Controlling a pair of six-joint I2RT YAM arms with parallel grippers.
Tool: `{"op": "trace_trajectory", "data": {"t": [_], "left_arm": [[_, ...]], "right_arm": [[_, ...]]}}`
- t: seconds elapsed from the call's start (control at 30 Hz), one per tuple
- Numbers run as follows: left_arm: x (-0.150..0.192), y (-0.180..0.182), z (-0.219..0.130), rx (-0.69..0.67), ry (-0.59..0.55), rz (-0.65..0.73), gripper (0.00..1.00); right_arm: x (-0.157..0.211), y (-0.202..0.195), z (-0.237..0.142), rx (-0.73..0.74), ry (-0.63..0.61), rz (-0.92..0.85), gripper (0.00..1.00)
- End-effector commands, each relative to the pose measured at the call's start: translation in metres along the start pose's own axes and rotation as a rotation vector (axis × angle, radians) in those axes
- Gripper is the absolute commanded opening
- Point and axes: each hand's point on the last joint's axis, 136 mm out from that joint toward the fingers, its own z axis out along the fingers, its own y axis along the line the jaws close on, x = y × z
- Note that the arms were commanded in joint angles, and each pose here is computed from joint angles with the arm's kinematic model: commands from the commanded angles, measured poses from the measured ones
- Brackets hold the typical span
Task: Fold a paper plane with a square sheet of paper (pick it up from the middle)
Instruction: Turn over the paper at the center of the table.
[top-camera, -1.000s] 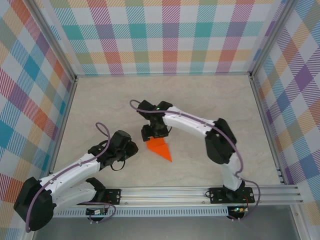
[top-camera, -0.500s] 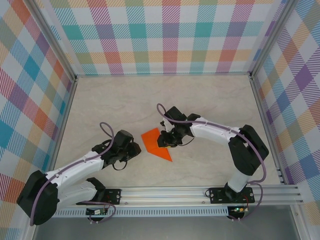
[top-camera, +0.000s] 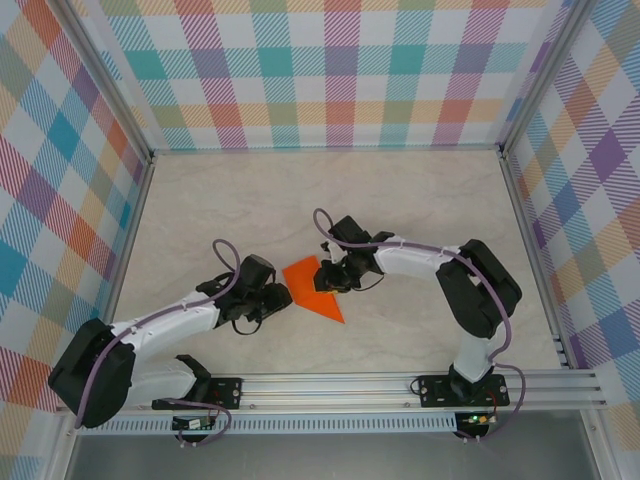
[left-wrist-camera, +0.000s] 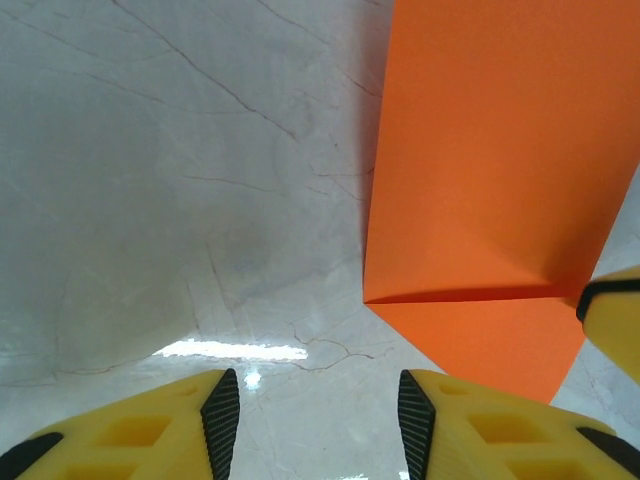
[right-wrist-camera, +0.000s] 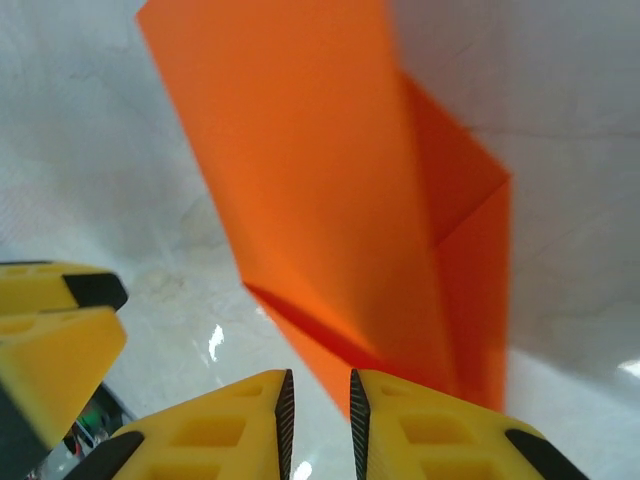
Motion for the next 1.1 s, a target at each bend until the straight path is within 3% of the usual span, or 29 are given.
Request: {"op": "trace_trajectory", "data": {"t": [0.0, 0.43, 1.07], "left_arm": [[-0.005, -0.011, -0.001, 0.026, 0.01, 0.012, 0.48], [-0.007, -0.04, 0.009, 0.12, 0.056, 0.011, 0.52], [-0.017, -0.047, 0.038, 0.186, 0.111, -0.052, 0.53]], "right_arm": [[-0.006, -0.011, 0.008, -0.056, -0.012, 0.049, 0.24], [0.011, -0.057, 0.029, -0.008, 0.004, 0.213, 0.24], [0.024, -0.072, 0.035, 0.029, 0.03, 0.263, 0.24]]}}
